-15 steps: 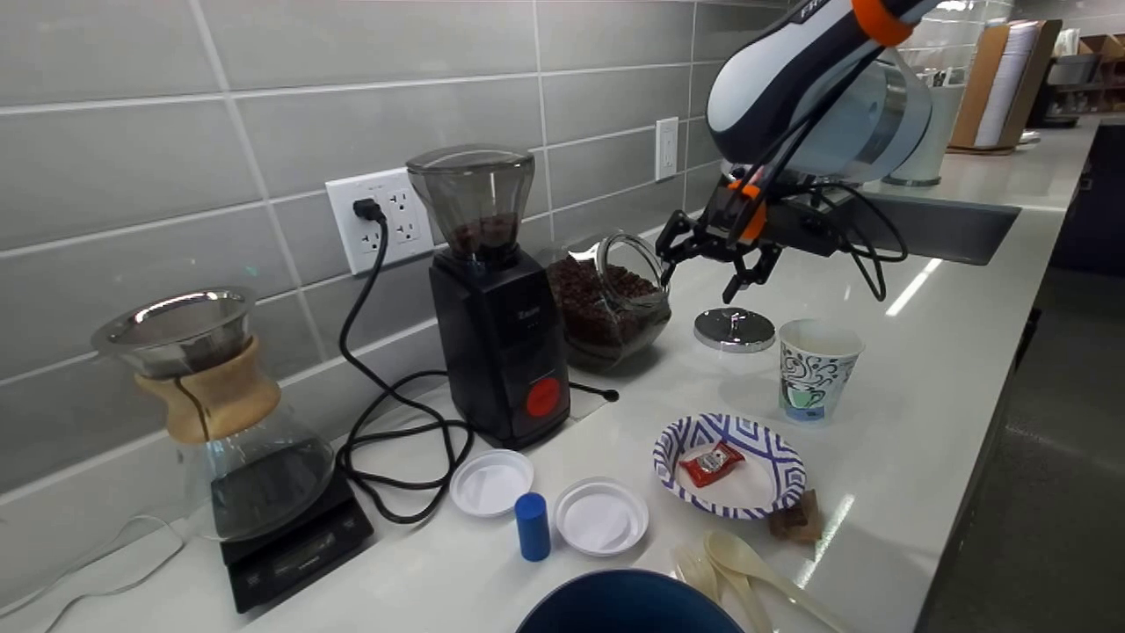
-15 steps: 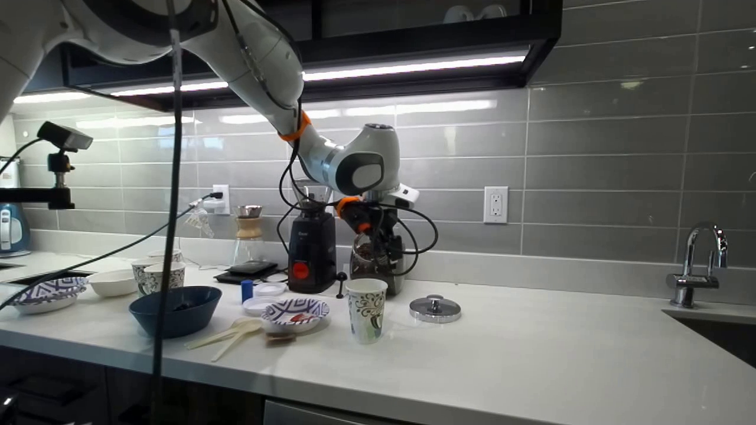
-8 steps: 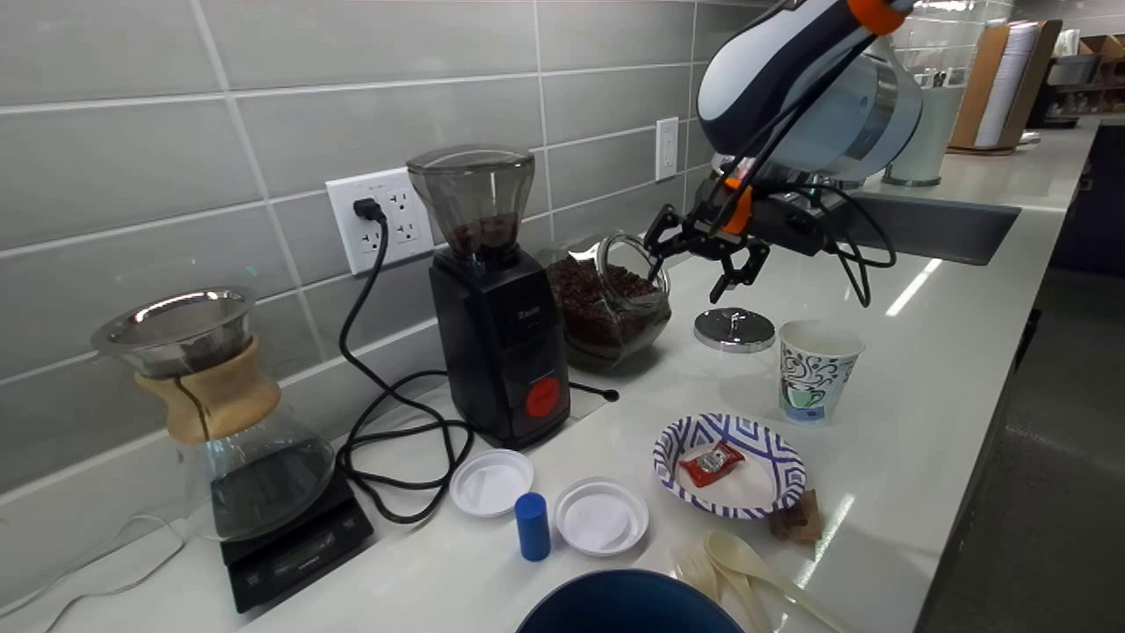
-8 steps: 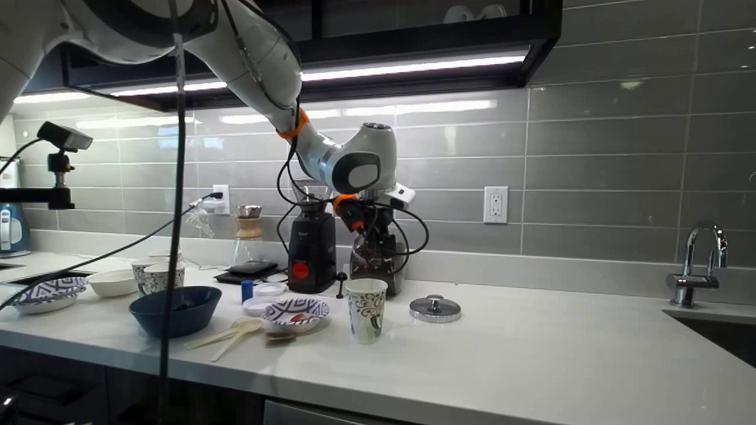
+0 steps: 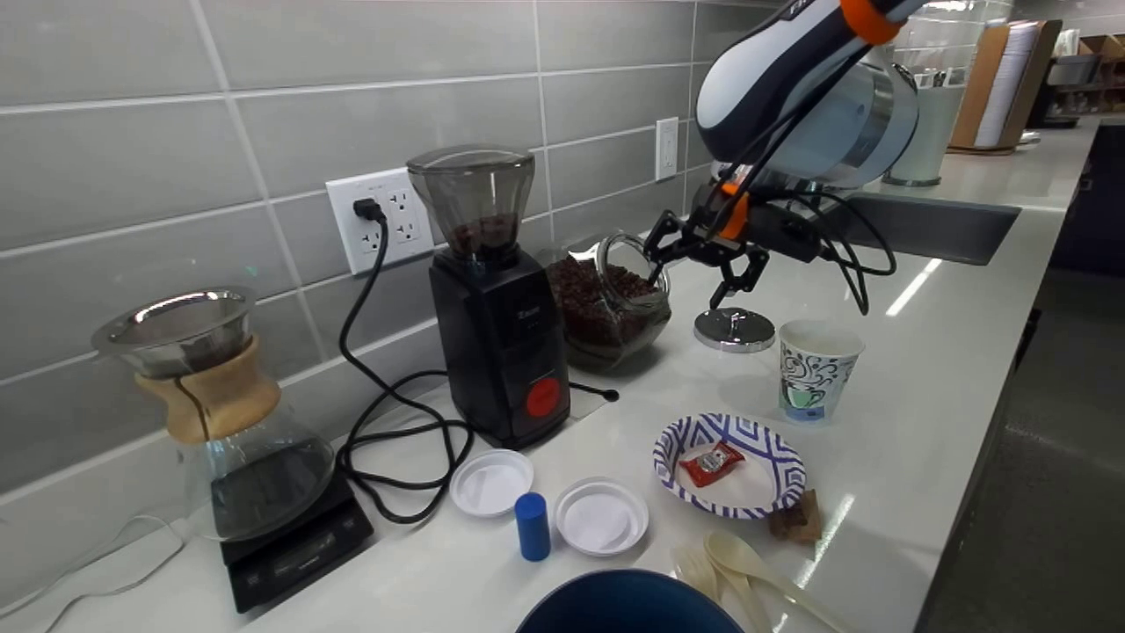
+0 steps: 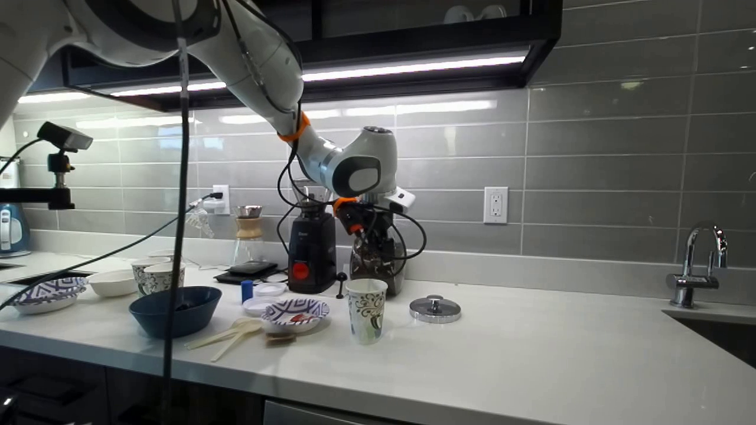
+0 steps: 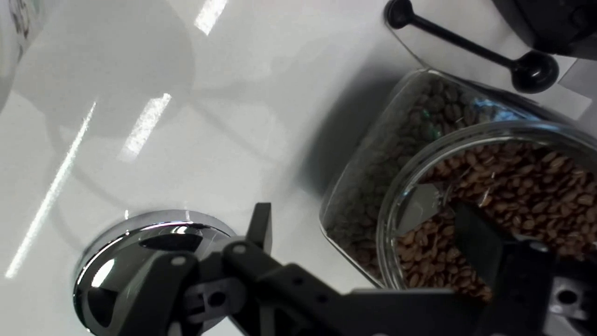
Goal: Use the silver spoon to remove some contents from the glass container and put them in the coffee cup
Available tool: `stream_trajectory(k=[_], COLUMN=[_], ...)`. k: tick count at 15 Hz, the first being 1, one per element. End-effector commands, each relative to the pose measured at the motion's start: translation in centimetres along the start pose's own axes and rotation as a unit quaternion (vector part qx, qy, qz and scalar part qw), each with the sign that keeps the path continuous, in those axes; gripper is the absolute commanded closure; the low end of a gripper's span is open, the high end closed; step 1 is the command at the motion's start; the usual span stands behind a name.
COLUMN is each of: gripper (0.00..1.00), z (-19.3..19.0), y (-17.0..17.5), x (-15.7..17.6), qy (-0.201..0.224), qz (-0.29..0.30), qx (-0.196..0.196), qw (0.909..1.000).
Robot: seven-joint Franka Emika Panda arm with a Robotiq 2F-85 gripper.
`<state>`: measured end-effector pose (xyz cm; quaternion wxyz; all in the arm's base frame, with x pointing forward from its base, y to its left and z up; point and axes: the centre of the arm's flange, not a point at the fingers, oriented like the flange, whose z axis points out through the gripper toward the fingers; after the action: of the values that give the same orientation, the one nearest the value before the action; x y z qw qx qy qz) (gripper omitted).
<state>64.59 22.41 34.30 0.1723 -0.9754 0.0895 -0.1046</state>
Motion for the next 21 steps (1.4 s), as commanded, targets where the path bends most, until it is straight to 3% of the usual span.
stream_trajectory(k=[1,9,21], gripper=[0.0,0.0,0.0], z=[1.4,3.0,2.5], y=[-0.1,-0.2,-0.2], x=[0.2,0.2,-0.2], qy=[0.005,0.015,0.002], qz=[0.026,0.038,0.079], qx=[0.013,0.024,-0.001], qw=[0.9996,0.9989,0.9969])
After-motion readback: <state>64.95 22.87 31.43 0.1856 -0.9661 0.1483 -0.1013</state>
